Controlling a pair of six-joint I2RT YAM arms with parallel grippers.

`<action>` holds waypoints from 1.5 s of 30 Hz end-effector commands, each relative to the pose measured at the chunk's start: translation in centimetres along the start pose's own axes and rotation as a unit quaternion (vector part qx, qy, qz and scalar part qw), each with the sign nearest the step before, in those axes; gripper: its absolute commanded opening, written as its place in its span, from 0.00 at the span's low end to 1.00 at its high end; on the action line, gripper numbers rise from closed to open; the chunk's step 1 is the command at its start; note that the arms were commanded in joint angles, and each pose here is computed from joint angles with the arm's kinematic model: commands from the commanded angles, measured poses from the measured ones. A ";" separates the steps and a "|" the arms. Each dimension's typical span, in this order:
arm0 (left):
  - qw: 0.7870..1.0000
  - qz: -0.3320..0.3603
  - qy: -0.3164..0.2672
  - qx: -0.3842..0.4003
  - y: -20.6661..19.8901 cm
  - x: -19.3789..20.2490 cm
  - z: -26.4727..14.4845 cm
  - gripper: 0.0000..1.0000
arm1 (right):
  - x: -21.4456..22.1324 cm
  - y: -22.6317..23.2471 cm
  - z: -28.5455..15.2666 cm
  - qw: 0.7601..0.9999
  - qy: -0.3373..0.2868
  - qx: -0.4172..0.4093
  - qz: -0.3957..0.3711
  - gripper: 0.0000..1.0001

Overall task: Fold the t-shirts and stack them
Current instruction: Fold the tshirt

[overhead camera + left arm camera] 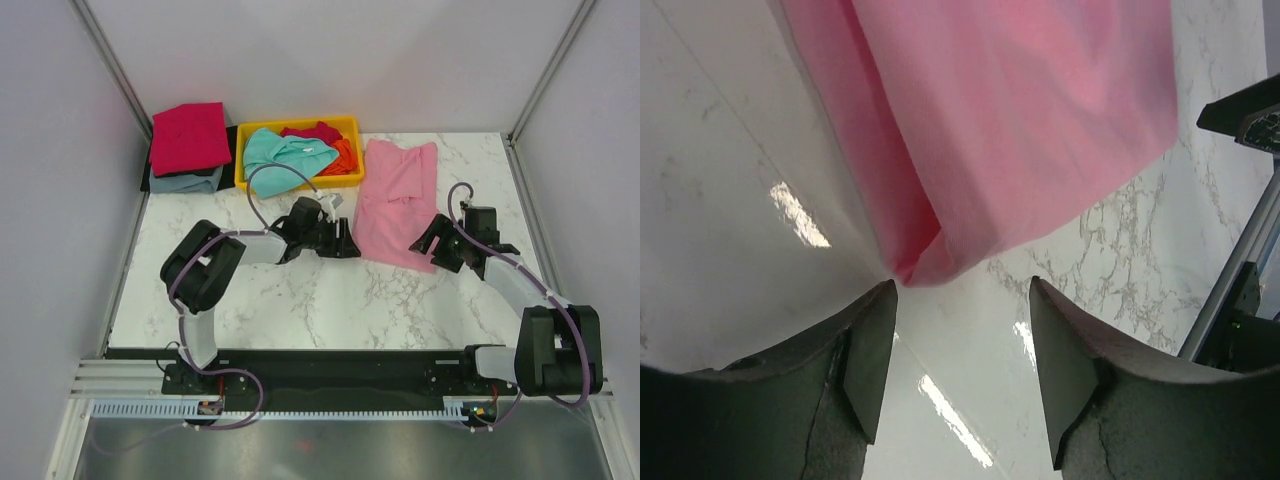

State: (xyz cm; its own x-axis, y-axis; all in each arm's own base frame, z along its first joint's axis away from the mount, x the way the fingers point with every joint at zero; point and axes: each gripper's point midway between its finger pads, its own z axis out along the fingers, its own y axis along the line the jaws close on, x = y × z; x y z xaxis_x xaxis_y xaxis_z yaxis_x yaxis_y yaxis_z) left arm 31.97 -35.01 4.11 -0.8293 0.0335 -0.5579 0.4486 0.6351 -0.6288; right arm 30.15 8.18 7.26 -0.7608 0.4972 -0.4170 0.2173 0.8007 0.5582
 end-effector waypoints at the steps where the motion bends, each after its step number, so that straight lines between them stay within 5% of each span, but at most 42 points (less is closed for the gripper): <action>1: 0.998 0.041 -0.041 0.013 -0.6 -2.9 1.1 0.63 | -1.2 0.8 0.2 1.000 -0.019 -0.015 -0.006 0.80; 11: 0.998 0.045 -0.034 0.017 -0.3 -3.1 2.4 0.54 | -0.2 -2.3 -1.1 0.997 -0.052 0.050 0.012 0.82; 20: 0.999 0.006 -0.029 0.016 -0.4 -0.5 0.1 0.07 | 2.0 -3.6 -0.7 0.998 -0.037 0.053 0.023 0.83; 29: 1.000 -0.017 -0.012 0.016 -0.2 1.2 0.1 0.09 | 3.7 -4.5 1.6 0.998 -0.018 0.040 0.046 0.78; 39: 0.999 -0.035 0.002 0.019 -0.4 2.1 0.3 0.20 | 5.4 -5.1 1.4 0.998 -0.010 0.034 0.058 0.51; 45: 0.999 -0.033 0.005 0.022 -1.5 3.1 -0.3 0.02 | 5.4 -5.3 1.2 0.998 -0.011 0.042 0.051 0.25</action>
State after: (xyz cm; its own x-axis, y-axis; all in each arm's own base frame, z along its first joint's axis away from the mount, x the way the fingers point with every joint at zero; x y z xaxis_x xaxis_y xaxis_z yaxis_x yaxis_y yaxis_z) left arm 30.12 -35.17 2.34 -0.8595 -0.0039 -0.5111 0.3997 0.6180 -0.6770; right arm 26.92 7.17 2.06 -0.6949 0.5916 -0.4087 0.3157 0.7617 0.5658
